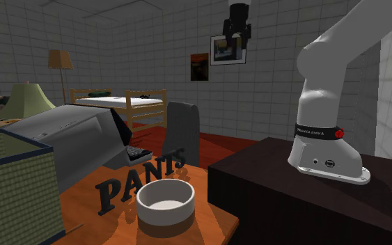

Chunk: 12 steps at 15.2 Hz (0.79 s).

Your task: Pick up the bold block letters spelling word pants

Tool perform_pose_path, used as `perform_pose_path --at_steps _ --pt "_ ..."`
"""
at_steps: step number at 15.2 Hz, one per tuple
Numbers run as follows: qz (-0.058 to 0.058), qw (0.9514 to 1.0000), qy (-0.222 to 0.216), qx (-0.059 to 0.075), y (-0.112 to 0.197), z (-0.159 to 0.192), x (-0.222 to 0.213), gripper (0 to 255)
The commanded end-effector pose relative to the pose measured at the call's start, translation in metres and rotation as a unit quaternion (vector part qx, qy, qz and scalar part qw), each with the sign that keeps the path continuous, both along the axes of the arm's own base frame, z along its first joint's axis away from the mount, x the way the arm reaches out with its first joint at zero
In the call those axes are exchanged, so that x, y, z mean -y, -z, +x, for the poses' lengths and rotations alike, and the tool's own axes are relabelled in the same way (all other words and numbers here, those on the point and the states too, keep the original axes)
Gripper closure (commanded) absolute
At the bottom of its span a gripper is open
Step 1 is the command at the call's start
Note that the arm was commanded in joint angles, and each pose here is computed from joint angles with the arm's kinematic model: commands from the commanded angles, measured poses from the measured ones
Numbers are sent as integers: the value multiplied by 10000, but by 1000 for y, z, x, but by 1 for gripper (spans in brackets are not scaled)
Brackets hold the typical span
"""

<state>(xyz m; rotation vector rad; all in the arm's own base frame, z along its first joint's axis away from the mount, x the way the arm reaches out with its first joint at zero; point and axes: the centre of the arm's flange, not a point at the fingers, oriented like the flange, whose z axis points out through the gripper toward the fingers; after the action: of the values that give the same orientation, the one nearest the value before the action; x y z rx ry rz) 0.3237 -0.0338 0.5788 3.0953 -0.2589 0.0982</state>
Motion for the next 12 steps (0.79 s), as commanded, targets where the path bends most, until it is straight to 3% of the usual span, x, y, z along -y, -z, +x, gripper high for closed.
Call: perform_pose_path --at_steps 1,6,12 --pt "0 10000 0 0 0 0 0 0" --pt "60 9978 662 -36 52 0 -40 0" --pt "132 9893 1452 -80 114 6 -87 0"
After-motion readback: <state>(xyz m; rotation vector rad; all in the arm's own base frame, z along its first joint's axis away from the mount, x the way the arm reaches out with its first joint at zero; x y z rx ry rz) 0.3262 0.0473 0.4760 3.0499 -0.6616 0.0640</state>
